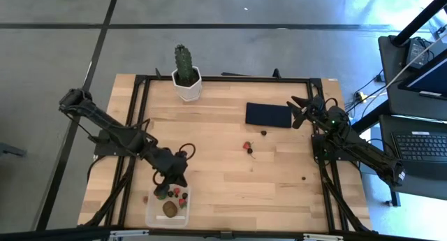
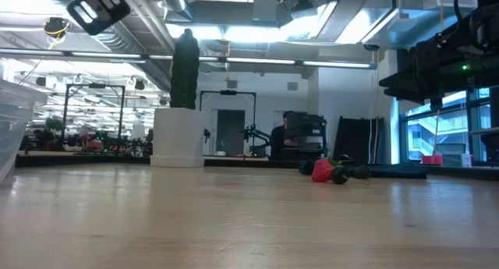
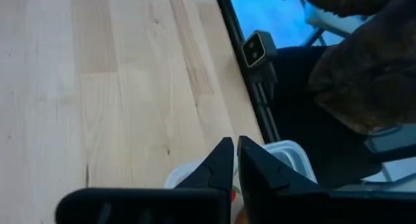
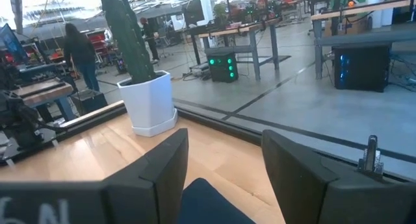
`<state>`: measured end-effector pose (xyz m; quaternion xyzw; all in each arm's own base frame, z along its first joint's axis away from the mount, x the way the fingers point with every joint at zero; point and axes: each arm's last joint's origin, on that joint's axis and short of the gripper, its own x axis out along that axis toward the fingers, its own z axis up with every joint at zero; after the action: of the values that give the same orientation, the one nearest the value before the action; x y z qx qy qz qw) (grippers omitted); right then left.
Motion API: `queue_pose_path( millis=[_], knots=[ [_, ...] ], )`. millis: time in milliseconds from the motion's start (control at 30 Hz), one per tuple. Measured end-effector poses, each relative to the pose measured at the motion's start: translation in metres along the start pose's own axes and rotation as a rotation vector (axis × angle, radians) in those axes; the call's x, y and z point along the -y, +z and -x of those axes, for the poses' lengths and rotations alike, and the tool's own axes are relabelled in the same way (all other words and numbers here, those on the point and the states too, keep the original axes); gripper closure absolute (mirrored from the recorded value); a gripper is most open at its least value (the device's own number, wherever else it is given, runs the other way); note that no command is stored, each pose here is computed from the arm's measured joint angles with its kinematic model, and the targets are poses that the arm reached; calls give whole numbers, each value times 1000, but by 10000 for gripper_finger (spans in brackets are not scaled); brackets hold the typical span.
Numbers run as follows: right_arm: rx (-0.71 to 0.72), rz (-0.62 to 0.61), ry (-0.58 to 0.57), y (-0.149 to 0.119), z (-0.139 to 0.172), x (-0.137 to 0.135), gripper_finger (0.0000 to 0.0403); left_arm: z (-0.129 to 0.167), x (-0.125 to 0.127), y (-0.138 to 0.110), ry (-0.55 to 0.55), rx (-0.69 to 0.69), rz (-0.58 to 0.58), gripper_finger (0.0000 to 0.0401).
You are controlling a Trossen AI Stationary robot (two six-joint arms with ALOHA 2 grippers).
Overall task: Pick and placing Produce into tupperware
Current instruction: Put the strawberry in the transparent bin, then move the transparent bin to the right of the table
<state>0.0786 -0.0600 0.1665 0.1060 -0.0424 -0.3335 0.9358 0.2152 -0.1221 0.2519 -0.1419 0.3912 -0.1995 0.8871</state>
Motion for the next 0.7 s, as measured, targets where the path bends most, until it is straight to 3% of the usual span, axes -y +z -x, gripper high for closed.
queue_pose_path(
  millis=[467, 700],
  knots=[
    [0, -5, 0, 0, 0, 0, 205, 0, 2, -3, 54, 6, -6, 393],
    [0, -4, 0, 0, 0, 0, 205, 1, -1, -14, 75, -120, 160, 360]
  ],
)
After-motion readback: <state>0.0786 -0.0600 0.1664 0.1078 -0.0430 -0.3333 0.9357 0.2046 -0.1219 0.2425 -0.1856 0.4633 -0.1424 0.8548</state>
